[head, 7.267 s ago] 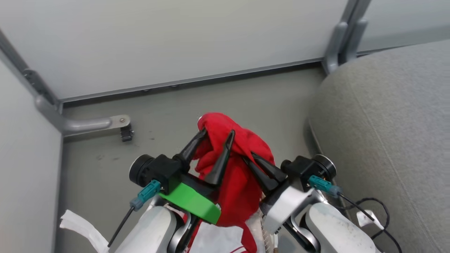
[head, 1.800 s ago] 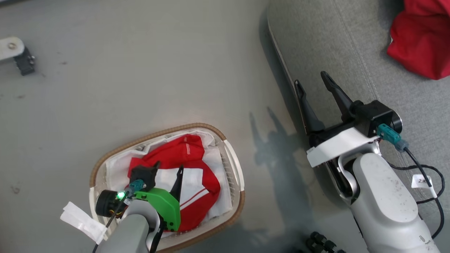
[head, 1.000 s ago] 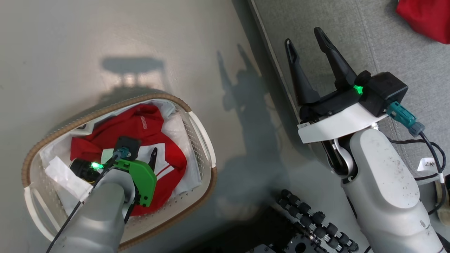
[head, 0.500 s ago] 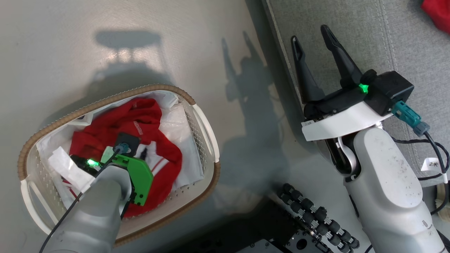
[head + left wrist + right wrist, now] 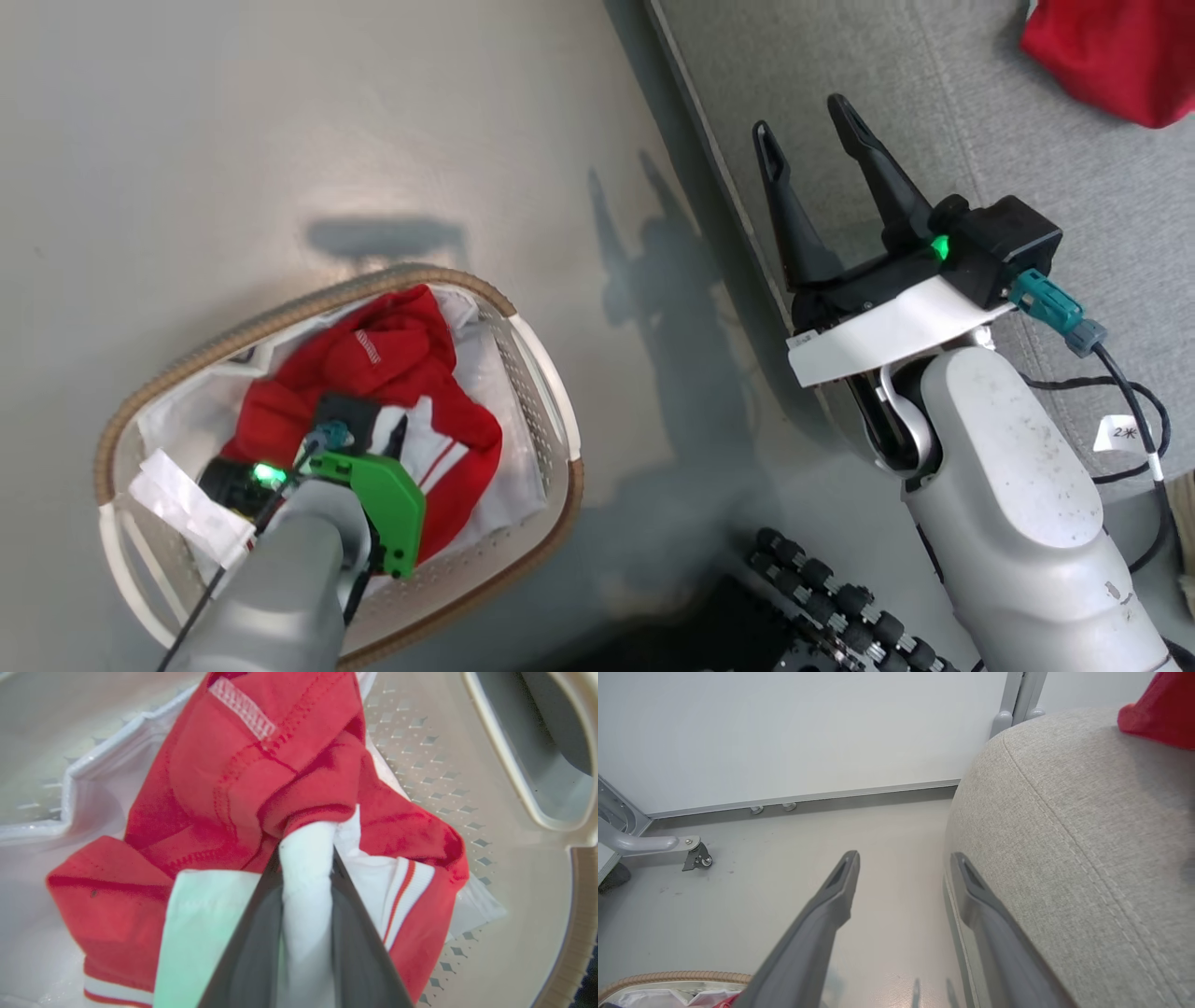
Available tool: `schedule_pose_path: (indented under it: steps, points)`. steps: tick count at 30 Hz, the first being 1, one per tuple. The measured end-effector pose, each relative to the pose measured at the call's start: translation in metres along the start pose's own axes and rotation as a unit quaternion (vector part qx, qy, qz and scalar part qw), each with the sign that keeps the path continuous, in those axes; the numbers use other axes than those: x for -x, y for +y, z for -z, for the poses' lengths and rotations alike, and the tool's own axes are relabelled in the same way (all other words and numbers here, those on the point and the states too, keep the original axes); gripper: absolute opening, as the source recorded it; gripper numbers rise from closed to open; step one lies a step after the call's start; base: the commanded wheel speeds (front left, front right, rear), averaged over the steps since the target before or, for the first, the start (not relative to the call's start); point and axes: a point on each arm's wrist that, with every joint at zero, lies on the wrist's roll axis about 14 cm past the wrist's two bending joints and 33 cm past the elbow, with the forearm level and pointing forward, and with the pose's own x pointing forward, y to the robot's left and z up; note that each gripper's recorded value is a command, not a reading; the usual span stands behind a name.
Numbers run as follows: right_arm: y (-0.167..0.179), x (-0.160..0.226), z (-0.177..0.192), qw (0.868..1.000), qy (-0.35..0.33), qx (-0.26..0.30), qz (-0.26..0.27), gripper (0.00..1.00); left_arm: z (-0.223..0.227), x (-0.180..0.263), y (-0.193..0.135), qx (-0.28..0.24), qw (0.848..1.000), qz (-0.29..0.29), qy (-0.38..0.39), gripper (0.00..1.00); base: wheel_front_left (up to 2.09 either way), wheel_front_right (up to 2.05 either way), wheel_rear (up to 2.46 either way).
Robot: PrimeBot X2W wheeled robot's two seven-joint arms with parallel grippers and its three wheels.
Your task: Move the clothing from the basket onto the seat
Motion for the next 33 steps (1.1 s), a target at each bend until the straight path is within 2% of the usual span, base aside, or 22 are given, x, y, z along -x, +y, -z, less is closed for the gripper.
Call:
schedule_pose_path:
  steps: [9,18,26,33]
  points:
    - [0.007,0.024,-0.02,1.0,-0.012,-0.005,0.001,1.0,-0.033,0.036,-0.031,-0.018,0.998,0.013,-0.063,0.0,0.0,0.0,0.0]
    - [0.024,0.045,-0.038,0.999,-0.03,-0.014,-0.014,1.0,-0.06,0.086,-0.039,-0.012,0.99,-0.013,-0.139,0.0,0.0,0.0,0.0]
    - [0.043,0.061,-0.045,0.998,-0.035,-0.018,-0.04,1.0,-0.092,0.132,-0.046,-0.009,0.973,-0.04,-0.228,0.0,0.0,0.0,0.0]
    - [0.062,0.078,-0.054,0.997,-0.046,-0.024,-0.063,1.0,-0.137,0.185,-0.052,-0.017,0.94,-0.066,-0.334,0.0,0.0,0.0,0.0]
